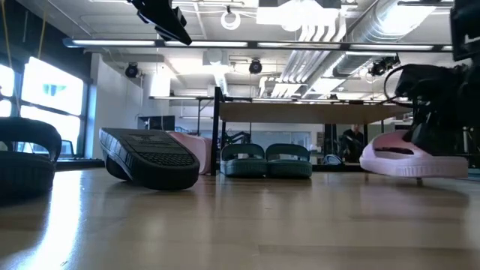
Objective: Pick and place slides into the shelf
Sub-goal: Put the left pink slide under the shelf
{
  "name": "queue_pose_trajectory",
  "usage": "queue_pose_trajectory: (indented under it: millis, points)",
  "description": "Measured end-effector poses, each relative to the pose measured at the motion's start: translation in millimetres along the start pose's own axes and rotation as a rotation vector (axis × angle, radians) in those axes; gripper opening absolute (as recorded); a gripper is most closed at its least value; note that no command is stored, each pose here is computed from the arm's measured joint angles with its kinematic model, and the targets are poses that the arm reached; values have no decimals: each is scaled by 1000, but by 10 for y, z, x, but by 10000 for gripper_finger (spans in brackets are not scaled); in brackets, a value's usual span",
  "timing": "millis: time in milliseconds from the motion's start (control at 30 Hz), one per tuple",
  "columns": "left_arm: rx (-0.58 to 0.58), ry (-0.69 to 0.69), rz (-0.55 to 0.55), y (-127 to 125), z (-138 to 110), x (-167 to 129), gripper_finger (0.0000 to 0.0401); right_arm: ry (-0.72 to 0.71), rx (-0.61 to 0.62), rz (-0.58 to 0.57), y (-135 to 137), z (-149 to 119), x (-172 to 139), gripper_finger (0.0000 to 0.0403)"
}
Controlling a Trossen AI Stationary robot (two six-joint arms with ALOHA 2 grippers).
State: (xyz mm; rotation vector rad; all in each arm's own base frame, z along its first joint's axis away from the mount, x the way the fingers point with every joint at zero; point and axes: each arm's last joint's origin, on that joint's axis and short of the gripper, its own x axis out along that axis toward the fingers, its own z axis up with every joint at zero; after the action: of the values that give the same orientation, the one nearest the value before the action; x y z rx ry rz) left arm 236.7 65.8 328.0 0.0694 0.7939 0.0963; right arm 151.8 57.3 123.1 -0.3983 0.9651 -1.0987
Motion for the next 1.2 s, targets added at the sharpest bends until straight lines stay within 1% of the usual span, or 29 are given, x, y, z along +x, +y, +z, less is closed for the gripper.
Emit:
queue_pose_trajectory:
  millis: [133,300,567,1000,1100,1200]
  points:
    - [0,0,0,0,0,0,83,25,-13,-8,18,55,86,0]
    - [0,0,0,0,0,0,83,54,14,-1,52,119,184,0]
    - [1,-1,1,1,2,-1,83,89,5,-4,16,202,285,0]
    - [1,-3,1,1,3,-1,83,129,-30,23,-2,238,323,0]
    - [1,-2,1,1,3,-1,83,135,-40,28,0,236,323,11]
    - [0,0,0,0,1,-1,83,141,-44,31,-1,234,323,38]
